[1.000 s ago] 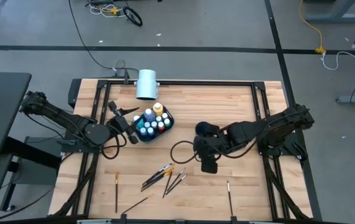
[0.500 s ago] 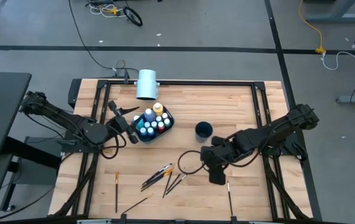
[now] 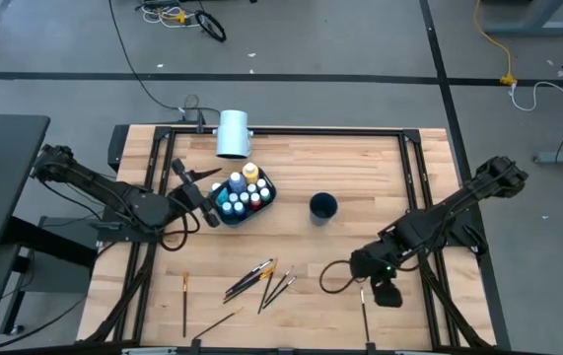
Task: Pick & Place Paint Supplies
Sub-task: Put the silver paint brush into the blue cup
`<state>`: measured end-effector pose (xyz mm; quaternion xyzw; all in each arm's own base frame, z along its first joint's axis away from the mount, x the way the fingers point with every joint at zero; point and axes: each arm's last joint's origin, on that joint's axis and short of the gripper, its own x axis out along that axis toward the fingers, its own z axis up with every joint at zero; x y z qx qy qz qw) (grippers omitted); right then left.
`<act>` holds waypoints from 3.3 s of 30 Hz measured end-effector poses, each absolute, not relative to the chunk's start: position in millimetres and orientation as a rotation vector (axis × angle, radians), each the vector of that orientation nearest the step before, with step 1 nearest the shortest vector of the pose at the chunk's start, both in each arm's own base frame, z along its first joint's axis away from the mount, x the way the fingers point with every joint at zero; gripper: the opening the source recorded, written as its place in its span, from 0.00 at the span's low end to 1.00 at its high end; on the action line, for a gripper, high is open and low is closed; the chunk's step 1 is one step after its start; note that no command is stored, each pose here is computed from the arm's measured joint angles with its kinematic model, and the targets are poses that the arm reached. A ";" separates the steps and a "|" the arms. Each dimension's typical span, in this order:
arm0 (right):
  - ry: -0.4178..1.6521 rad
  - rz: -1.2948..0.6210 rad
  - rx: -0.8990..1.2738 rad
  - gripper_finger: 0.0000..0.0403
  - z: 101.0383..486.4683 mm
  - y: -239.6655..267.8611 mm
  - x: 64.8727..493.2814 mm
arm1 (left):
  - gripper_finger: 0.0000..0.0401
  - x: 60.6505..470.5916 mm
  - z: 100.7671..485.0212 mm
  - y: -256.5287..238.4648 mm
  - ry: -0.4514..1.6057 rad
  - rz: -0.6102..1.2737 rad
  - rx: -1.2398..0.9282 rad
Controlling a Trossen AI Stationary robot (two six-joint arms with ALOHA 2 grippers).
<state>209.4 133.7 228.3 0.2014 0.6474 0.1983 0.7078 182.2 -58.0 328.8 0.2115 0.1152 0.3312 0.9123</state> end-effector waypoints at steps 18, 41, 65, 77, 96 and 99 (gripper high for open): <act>1.232 0.406 0.287 0.60 228.2 134.5 219.1 | 0.43 182.8 333.0 -58.3 0.172 0.693 0.324; 0.836 0.522 -0.229 0.60 239.2 138.0 237.6 | 0.43 182.5 329.3 -58.1 0.166 0.698 0.251; 1.094 1.040 -0.961 0.60 153.9 193.2 208.3 | 0.43 186.9 326.5 -65.6 0.124 0.402 -0.012; 1.104 1.133 -1.098 0.47 135.5 192.8 213.6 | 0.43 187.4 326.3 -67.2 0.125 0.346 -0.045; 1.090 0.992 -1.193 0.05 143.9 186.2 214.7 | 0.43 210.3 303.8 -78.7 0.206 0.341 -0.079; 1.055 0.916 -1.230 0.03 154.2 183.4 215.0 | 0.43 215.1 298.5 -81.0 0.220 0.346 -0.098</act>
